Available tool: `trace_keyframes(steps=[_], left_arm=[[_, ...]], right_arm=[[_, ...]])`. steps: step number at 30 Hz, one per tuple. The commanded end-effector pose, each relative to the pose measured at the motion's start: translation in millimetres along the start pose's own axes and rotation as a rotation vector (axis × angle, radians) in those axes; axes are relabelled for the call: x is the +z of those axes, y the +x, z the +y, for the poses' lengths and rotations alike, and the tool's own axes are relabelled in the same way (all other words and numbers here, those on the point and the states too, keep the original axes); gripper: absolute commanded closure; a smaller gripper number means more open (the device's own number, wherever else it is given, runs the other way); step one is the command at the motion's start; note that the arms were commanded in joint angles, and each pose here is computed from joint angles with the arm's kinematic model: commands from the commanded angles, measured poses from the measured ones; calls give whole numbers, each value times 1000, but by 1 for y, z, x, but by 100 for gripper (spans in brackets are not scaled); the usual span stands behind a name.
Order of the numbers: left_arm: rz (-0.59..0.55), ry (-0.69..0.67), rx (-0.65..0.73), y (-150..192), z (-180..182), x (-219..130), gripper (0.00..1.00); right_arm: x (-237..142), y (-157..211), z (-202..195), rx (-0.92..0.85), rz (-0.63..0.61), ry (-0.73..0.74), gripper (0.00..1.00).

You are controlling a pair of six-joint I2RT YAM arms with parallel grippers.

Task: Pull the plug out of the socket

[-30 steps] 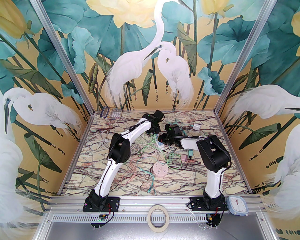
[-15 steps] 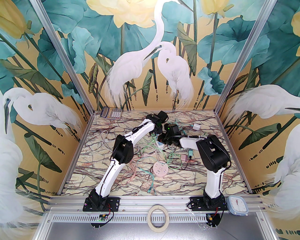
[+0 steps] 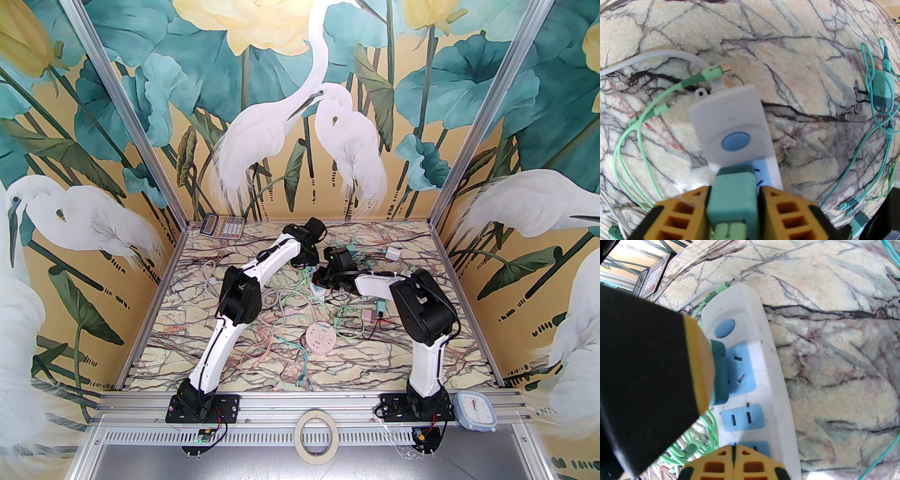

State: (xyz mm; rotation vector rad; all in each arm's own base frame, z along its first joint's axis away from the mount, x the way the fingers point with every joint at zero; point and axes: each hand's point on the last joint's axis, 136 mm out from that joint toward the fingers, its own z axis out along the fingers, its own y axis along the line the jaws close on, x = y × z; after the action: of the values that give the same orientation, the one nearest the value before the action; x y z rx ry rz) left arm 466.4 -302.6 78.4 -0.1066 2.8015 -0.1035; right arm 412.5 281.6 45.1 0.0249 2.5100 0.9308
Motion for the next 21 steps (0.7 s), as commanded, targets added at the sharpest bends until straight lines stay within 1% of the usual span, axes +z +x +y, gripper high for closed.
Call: trace_keyframes(steps=[1, 6, 10, 14, 21], left_arm=[[48, -35, 100, 20, -6, -11, 64], [60, -148, 190, 37, -1, 4, 65], [47, -220, 233, 38, 10, 3, 66], [15, -196, 202, 27, 12, -12, 67], [-34, -67, 83, 7, 27, -54, 66]], right_arm=[[14, 47, -62, 43, 127, 209, 100], [14, 48, -61, 39, 130, 210, 100], [15, 48, -61, 39, 132, 211, 100], [15, 48, -61, 36, 134, 212, 100], [15, 48, -61, 33, 133, 212, 100]])
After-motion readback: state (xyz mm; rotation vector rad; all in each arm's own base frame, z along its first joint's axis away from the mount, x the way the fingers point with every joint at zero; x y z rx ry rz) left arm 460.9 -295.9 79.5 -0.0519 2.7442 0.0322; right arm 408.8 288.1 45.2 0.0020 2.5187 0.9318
